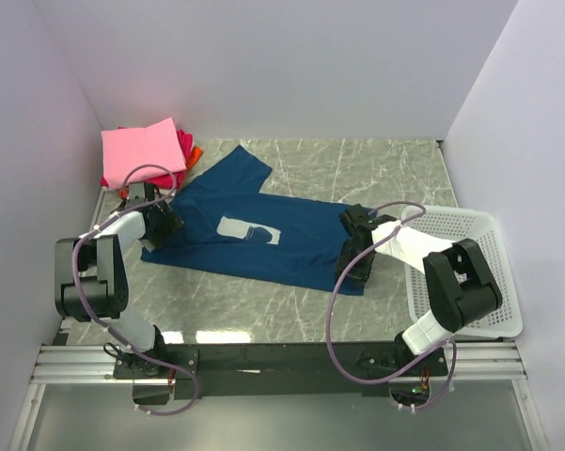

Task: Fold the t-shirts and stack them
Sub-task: Fold the tshirt

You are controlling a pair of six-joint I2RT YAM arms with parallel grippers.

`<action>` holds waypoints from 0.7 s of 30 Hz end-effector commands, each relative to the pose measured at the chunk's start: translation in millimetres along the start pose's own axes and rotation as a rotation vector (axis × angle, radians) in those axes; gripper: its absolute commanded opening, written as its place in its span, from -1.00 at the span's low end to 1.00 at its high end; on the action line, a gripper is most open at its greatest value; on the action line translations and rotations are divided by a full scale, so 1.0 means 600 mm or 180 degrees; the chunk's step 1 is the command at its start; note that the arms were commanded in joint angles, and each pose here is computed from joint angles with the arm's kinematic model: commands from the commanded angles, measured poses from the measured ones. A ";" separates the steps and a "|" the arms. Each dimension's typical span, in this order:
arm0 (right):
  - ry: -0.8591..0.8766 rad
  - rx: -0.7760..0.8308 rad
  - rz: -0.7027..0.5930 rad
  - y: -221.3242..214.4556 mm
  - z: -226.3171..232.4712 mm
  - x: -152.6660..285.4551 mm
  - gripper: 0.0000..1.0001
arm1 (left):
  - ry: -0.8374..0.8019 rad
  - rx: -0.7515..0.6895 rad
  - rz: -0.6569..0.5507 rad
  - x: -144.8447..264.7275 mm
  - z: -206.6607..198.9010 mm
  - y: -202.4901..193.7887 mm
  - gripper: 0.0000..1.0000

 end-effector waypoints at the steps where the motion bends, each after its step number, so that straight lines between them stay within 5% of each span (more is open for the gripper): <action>1: -0.0121 -0.0114 0.0056 -0.020 -0.009 0.021 0.02 | 0.0114 -0.0117 0.0037 0.023 0.023 -0.008 0.53; 9: -0.0351 -0.0033 -0.0529 0.062 -0.011 0.087 0.08 | 0.0109 -0.0078 0.0030 0.021 0.019 0.004 0.53; 21: -0.0468 -0.0046 -0.0625 0.122 -0.038 0.050 -0.03 | 0.0074 0.0033 -0.0022 0.030 0.030 0.019 0.53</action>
Point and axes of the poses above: each gripper's point midway between its finger pads, its own x axis back along the fingers, its own z axis along the line the jaws close on, y = z × x, the point moved 3 cm from there along x, back along the fingers, and after that the axes turned 13 degrees about x, right-handed, at the moved point
